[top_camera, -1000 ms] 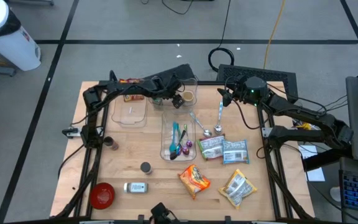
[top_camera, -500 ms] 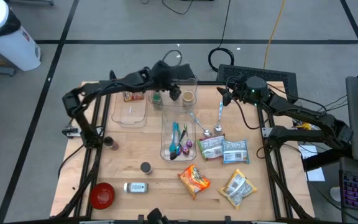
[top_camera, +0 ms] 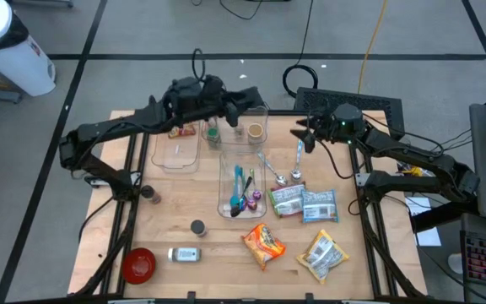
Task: Pick & Place Food Item
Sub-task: Put the right white blue spoon into the bottom right transparent bin
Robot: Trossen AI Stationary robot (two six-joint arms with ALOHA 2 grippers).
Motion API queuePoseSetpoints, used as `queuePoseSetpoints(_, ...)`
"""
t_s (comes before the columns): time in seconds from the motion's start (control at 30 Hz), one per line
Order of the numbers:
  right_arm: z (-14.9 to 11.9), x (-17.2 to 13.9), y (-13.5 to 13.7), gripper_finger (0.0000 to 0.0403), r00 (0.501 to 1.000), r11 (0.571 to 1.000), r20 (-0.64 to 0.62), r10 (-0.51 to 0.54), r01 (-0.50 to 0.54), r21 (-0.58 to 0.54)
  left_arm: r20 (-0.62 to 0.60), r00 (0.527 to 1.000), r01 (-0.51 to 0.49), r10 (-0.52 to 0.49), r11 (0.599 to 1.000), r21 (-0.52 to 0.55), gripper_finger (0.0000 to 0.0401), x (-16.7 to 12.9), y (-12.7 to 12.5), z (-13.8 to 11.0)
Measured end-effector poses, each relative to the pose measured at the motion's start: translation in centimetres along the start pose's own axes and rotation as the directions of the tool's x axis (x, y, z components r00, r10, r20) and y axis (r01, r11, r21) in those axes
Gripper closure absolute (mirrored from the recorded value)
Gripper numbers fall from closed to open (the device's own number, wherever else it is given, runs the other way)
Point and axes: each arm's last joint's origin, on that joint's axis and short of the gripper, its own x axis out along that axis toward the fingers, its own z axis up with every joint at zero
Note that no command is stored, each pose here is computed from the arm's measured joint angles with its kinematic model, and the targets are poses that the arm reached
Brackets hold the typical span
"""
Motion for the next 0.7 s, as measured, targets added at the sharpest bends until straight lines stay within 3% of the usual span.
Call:
queuePoseSetpoints(0.17,-0.9,0.0,0.4,0.0165,0.985,0.990,-0.114,0.132,-0.136,-0.025,0.005,1.000,0.013,-0.013,0.999,-0.040,0.0146,-0.2,-3.9,-2.0)
queuePoseSetpoints(0.4,-3.2,-0.3,0.7,0.0165,0.942,0.995,-0.323,0.094,-0.084,0.044,0.024,0.999,-0.039,0.040,0.999,-0.031,0.0146,-1.3,-8.1,-4.2)
queuePoseSetpoints(0.53,-4.4,-0.5,1.1,0.0165,0.909,0.993,-0.405,-0.096,0.114,0.019,0.012,0.999,-0.051,0.052,0.998,-0.021,0.0146,-1.6,-8.9,-4.9)
queuePoseSetpoints(0.7,-5.6,0.1,1.1,0.0165,0.825,0.917,-0.420,-0.379,0.395,-0.050,0.005,0.999,-0.036,0.036,0.999,-0.024,0.0146,-1.7,-9.1,-5.0)
